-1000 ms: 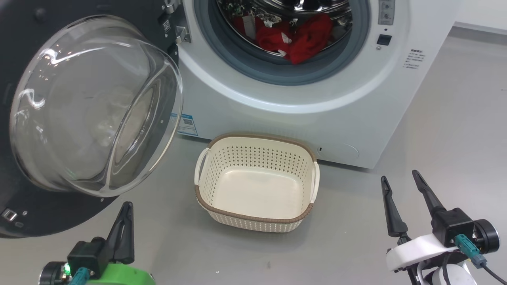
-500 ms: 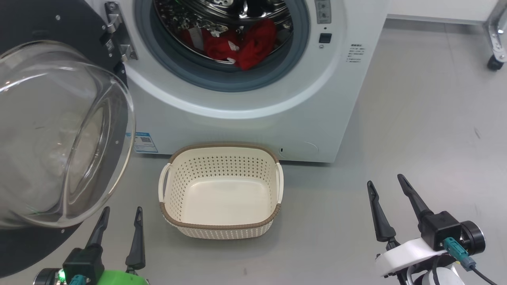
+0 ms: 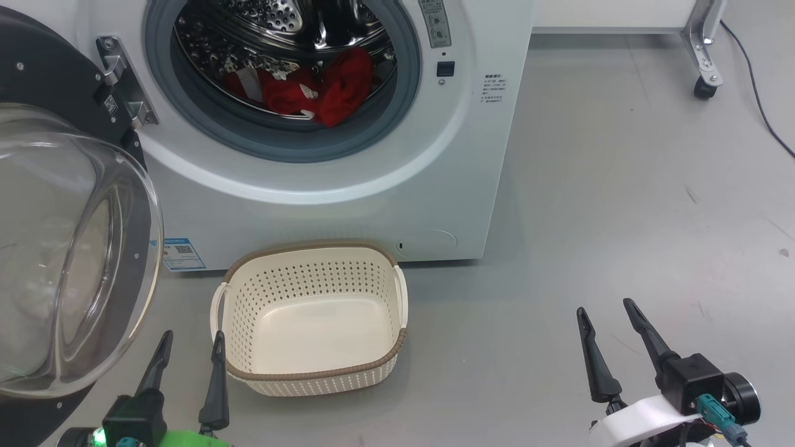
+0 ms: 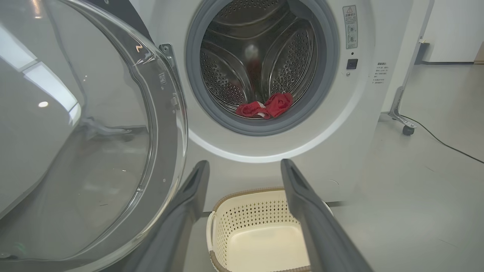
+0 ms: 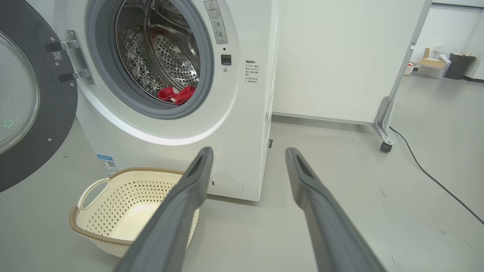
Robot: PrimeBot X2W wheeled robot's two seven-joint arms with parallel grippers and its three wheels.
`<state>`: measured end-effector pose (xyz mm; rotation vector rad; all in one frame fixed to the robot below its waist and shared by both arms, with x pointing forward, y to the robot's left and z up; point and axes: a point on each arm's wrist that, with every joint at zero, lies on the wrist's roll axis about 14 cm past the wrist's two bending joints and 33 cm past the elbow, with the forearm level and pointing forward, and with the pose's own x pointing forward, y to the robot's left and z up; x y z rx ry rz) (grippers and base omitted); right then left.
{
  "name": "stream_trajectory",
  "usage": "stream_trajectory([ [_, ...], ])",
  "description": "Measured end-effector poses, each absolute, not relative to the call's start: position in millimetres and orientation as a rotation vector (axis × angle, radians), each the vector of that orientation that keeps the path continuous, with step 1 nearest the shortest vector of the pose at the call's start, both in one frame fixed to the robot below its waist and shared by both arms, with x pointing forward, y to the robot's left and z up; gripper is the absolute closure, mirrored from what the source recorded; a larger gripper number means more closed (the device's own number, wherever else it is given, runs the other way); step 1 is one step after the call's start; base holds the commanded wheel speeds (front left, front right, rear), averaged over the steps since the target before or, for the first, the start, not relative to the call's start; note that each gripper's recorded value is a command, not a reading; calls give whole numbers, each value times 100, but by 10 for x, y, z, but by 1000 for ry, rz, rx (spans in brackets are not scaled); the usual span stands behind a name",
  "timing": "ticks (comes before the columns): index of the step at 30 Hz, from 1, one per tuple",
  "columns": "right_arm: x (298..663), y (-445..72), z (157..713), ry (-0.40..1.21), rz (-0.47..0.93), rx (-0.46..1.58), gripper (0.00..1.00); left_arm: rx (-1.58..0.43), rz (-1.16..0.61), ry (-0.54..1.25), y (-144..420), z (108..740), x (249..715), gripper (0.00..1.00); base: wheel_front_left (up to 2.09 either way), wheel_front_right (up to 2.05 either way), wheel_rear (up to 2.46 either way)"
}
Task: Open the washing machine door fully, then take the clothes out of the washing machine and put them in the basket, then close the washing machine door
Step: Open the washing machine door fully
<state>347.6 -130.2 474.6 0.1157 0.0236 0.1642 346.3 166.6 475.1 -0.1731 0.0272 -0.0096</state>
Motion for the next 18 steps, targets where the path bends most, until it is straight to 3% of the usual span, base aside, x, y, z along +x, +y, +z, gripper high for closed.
stream_trajectory([
  [18,3468,-1318,4819,1,148,127,0,-170,-14,49,1645,4685,3400,0,0,0,0],
])
